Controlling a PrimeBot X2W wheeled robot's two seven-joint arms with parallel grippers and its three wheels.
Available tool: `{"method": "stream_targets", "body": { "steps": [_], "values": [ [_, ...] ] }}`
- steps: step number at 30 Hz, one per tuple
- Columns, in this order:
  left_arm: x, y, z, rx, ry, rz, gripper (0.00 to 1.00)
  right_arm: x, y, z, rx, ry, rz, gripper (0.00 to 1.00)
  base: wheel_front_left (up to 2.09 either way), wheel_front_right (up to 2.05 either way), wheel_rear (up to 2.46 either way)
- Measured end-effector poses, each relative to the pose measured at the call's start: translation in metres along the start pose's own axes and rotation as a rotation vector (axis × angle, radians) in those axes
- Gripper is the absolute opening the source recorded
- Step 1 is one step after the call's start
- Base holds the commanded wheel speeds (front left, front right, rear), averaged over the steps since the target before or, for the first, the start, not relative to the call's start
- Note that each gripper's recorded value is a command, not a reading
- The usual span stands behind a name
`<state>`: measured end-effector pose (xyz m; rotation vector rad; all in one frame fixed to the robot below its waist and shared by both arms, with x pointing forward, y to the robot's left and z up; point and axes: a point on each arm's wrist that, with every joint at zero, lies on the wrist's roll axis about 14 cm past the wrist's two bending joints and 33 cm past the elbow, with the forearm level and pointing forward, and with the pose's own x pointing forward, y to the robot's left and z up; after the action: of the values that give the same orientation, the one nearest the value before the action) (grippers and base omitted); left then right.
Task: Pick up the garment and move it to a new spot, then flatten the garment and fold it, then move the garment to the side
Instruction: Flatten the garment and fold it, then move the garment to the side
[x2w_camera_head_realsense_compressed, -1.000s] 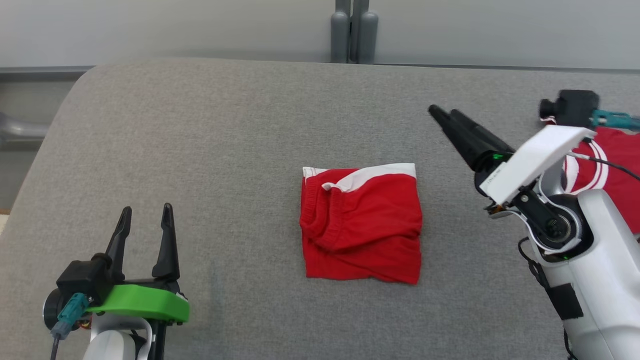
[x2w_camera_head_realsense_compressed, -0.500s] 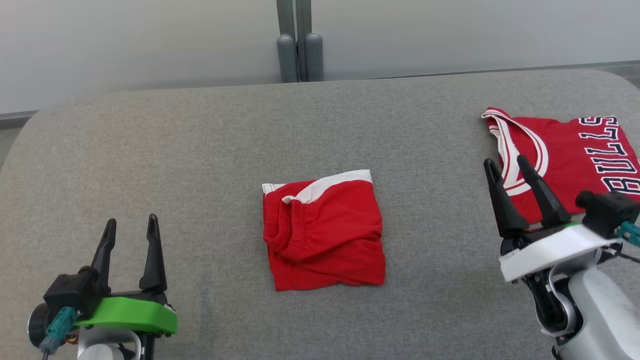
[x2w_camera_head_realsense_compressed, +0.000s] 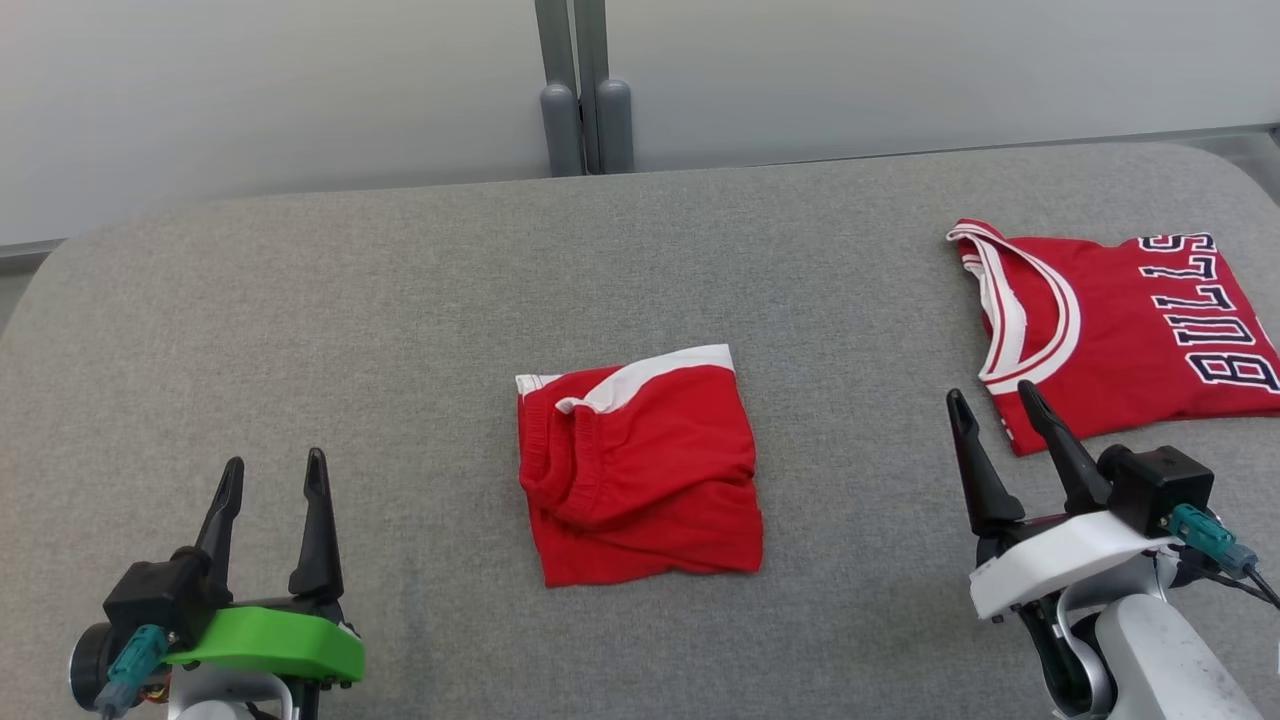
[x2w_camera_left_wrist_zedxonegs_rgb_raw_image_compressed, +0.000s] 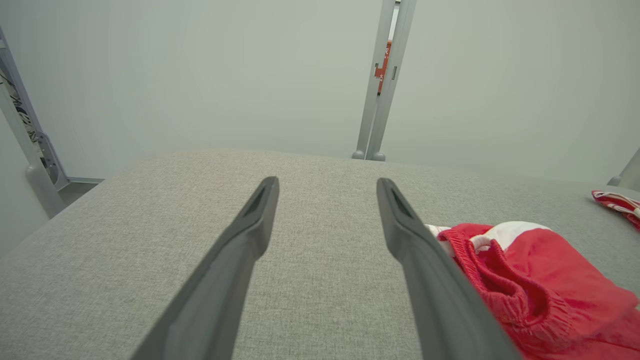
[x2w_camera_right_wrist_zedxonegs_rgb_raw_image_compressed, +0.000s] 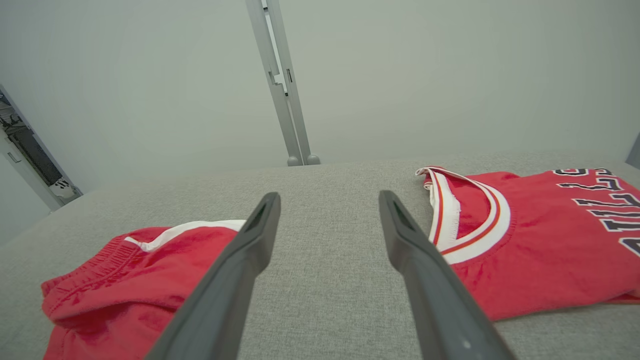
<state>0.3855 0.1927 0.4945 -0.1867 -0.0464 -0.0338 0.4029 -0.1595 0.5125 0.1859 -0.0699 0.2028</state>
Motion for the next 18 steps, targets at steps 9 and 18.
{"method": "stream_targets", "body": {
  "steps": [9,18],
  "values": [
    [-0.006,0.005,0.001,0.005,-0.001,0.014,1.0,0.012,0.019,-0.009,0.012,0.028,0.05,1.0,0.0,0.0,0.0],
    [-0.019,0.019,0.002,0.008,0.0,0.06,1.0,0.045,0.063,-0.064,0.095,0.37,0.133,1.0,0.0,0.0,0.0]
  ]
}}
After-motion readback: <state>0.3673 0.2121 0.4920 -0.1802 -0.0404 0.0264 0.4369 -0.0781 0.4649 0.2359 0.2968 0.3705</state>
